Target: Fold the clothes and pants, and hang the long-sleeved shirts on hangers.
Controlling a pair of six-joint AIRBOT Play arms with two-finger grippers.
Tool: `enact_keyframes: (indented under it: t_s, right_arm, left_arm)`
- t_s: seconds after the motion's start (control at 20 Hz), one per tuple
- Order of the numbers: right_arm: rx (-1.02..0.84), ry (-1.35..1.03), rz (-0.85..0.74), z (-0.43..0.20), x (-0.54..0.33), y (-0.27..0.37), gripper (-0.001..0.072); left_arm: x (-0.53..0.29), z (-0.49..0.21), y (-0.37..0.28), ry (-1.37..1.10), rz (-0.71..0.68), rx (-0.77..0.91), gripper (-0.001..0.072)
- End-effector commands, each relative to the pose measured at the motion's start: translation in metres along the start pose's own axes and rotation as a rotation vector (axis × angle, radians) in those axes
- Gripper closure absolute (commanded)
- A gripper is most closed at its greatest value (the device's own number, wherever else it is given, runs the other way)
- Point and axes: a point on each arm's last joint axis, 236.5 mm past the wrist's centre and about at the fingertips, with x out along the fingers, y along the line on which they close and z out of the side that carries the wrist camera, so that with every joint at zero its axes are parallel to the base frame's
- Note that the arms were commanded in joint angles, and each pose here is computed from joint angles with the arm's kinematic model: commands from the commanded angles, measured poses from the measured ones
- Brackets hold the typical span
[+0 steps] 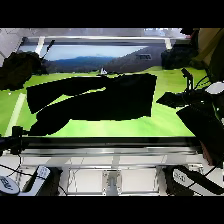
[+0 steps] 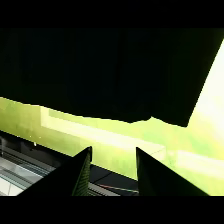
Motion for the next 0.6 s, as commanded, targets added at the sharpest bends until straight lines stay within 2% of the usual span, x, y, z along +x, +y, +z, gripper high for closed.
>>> enact_keyframes:
  t_s: [0.0, 0.15, 0.25, 0.4, 0.55]
  right_arm:
    - [-0.006, 0.006, 0.000, -0.001, 0.000, 0.000, 0.0394]
    - [-0.006, 0.004, -0.002, -0.001, 0.000, 0.000, 0.0394]
    - [-0.005, 0.004, -0.001, -0.001, 0.000, 0.000, 0.0394]
    - [-0.005, 0.005, 0.000, -0.001, 0.000, 0.000, 0.0394]
    - [-0.003, 0.005, 0.000, -0.001, 0.000, 0.000, 0.0394]
  left_arm:
    - [0.004, -0.008, 0.000, 0.071, -0.057, -0.024, 0.0212]
    - [-0.010, 0.000, 0.021, 0.069, -0.086, -0.064, 0.0217]
    - [-0.018, 0.010, 0.023, 0.049, -0.166, -0.112, 0.0217]
    - [-0.026, 0.027, -0.009, 0.037, -0.422, -0.143, 0.0229]
    - [-0.006, 0.011, 0.006, 0.143, -0.403, -0.158, 0.0228]
